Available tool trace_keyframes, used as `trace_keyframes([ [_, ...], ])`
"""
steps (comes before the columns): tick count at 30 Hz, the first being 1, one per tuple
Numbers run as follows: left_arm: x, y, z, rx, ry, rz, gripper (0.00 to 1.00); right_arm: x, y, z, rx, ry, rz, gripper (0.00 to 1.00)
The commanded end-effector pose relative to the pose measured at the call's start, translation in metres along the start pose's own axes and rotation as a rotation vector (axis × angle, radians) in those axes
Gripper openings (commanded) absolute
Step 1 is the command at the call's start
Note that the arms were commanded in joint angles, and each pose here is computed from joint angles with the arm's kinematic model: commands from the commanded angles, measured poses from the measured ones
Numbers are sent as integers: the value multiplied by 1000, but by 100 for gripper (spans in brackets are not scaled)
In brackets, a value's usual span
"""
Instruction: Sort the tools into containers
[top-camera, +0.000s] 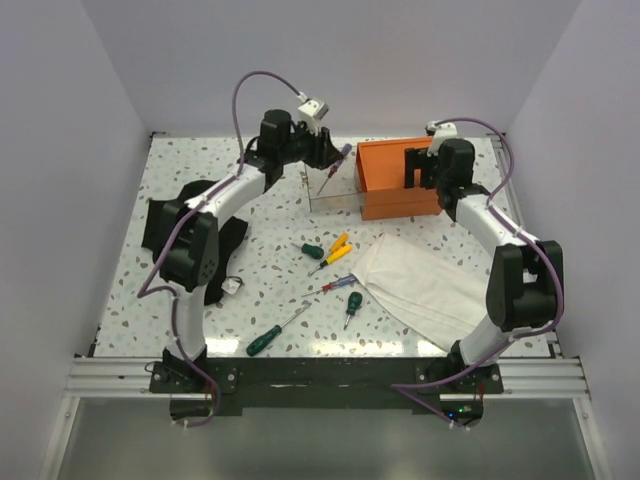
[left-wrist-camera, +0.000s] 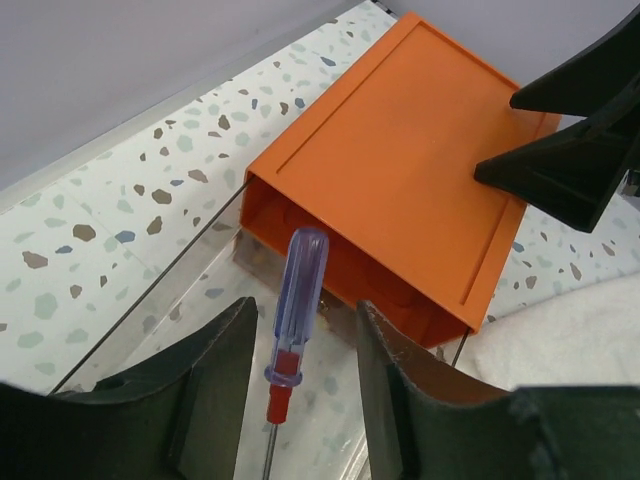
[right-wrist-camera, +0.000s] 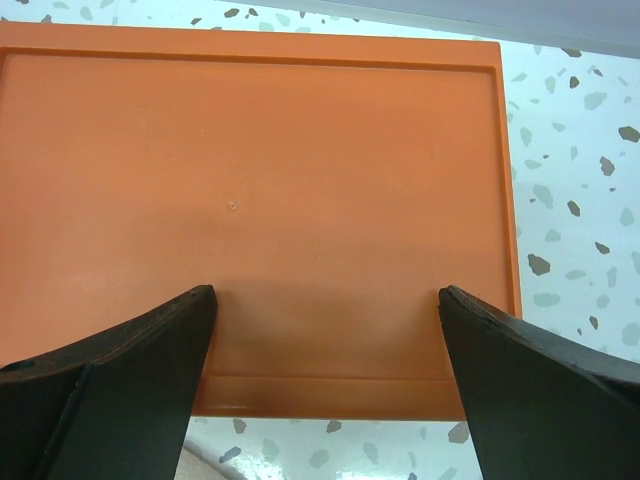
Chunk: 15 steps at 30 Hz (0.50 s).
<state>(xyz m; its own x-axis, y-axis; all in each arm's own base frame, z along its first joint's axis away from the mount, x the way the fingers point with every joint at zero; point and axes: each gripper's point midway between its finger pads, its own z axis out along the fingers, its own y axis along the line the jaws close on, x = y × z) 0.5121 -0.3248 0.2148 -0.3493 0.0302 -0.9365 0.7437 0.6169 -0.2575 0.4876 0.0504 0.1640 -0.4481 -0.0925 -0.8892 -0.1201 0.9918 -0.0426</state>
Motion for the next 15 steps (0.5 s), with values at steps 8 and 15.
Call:
trace_keyframes([
  [8,-51,-45,-107,11,-66,345,55,102,2,-11,-15,343,-35,98],
  [15,104,-98,-184,473,168,694,55,113,3,-24,-23,356,-35,98],
])
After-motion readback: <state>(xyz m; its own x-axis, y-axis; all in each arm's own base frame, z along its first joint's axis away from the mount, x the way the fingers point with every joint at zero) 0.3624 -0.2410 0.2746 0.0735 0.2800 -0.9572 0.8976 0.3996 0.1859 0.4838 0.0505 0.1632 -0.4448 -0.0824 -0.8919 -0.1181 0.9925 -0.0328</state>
